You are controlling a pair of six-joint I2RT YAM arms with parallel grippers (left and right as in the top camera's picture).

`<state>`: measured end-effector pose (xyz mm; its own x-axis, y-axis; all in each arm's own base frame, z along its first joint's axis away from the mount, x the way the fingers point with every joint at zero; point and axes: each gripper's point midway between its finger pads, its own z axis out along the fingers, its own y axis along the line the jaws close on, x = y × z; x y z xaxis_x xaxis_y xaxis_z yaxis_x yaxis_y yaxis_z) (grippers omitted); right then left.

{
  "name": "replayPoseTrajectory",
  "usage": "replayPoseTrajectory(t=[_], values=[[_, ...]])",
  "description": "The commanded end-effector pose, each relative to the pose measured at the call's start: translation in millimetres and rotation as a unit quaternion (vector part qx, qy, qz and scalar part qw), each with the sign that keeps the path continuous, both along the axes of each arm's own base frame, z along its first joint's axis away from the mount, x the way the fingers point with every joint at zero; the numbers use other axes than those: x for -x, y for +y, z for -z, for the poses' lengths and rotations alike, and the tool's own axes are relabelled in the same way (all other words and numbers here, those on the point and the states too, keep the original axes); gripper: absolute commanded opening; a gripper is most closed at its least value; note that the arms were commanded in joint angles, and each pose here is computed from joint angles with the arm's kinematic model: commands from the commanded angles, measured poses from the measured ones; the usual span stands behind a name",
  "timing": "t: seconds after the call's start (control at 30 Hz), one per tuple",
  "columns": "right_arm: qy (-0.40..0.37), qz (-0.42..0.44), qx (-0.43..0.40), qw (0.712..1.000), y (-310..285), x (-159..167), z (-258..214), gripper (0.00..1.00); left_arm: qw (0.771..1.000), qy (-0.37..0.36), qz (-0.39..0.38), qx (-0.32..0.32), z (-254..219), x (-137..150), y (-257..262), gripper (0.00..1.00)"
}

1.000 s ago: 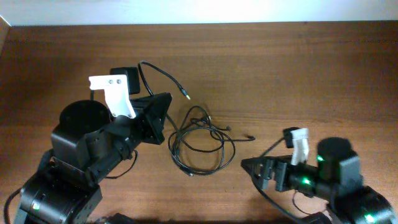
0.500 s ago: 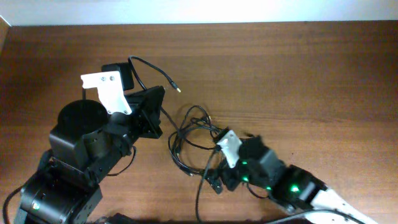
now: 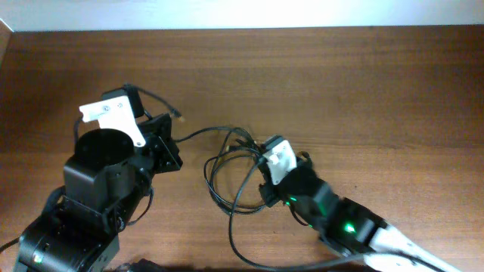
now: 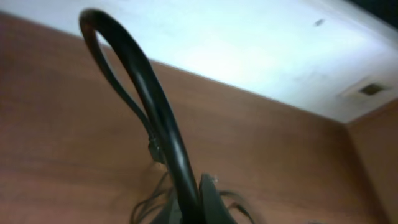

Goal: Untangle cables

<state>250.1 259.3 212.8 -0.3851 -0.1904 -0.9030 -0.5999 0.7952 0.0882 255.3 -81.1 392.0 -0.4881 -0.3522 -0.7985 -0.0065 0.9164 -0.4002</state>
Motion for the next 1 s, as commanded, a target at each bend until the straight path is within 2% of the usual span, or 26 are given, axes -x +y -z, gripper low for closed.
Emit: replayPoseTrajectory(t=[0.0,0.13,0.2,0.3,0.47,0.5,0.53,0.6,0.63,0.67,0.73,0.87,0.97], values=[[-0.065,-0.028,-0.100,0.993,-7.6,20.4,-84.2,0.04,0.999,0.024,-0.013,-0.030,11.9,2.6,8.7,0.00],[-0.124,-0.053,-0.178,0.975,-38.8,56.4,-145.0,0.04,0.995,0.089,0.001,-0.051,43.6,-7.5,-1.5,0.00],[-0.127,-0.053,-0.182,0.974,-46.4,62.5,-148.3,0.04,0.992,0.124,0.030,-0.017,56.5,-12.6,-22.2,0.00],[-0.096,-0.077,-0.157,0.980,-41.1,69.5,-129.0,0.04,0.976,0.179,0.118,0.033,78.4,-25.0,-70.4,0.00],[-0.099,-0.098,-0.167,0.976,-35.9,74.8,-133.7,0.04,0.950,0.248,0.178,0.064,107.1,-28.9,-103.6,0.00],[-0.108,-0.097,-0.176,0.974,-36.0,74.2,-140.2,0.04,0.949,0.253,0.176,0.063,110.3,-30.3,-104.0,0.03],[-0.133,-0.077,-0.195,0.969,-40.8,68.7,-155.7,0.04,0.948,0.259,0.175,0.061,114.9,-32.5,-105.0,0.22],[-0.192,-0.057,-0.196,0.960,-49.2,63.4,-180.0,0.04,0.946,0.268,0.174,0.059,120.2,-34.2,-105.6,0.34],[-0.218,-0.037,-0.185,0.958,-56.5,58.9,-188.7,0.04,0.945,0.271,0.172,0.057,122.7,-35.3,-105.6,0.47],[-0.254,0.027,-0.152,0.955,-76.6,44.9,-200.7,0.04,0.947,0.274,0.161,0.047,127.1,-38.3,-102.1,0.70],[-0.284,0.097,-0.120,0.946,-100.5,33.1,-216.9,0.04,0.946,0.279,0.157,0.044,130.9,-39.4,-101.4,0.77],[-0.365,0.203,-0.042,0.907,-145.6,27.6,-291.8,0.04,0.946,0.285,0.152,0.038,136.1,-42.1,-100.3,0.98],[-0.410,0.266,0.044,0.872,-169.4,25.1,-340.7,0.04,0.945,0.290,0.148,0.034,138.0,-40.6,-98.5,1.00]])
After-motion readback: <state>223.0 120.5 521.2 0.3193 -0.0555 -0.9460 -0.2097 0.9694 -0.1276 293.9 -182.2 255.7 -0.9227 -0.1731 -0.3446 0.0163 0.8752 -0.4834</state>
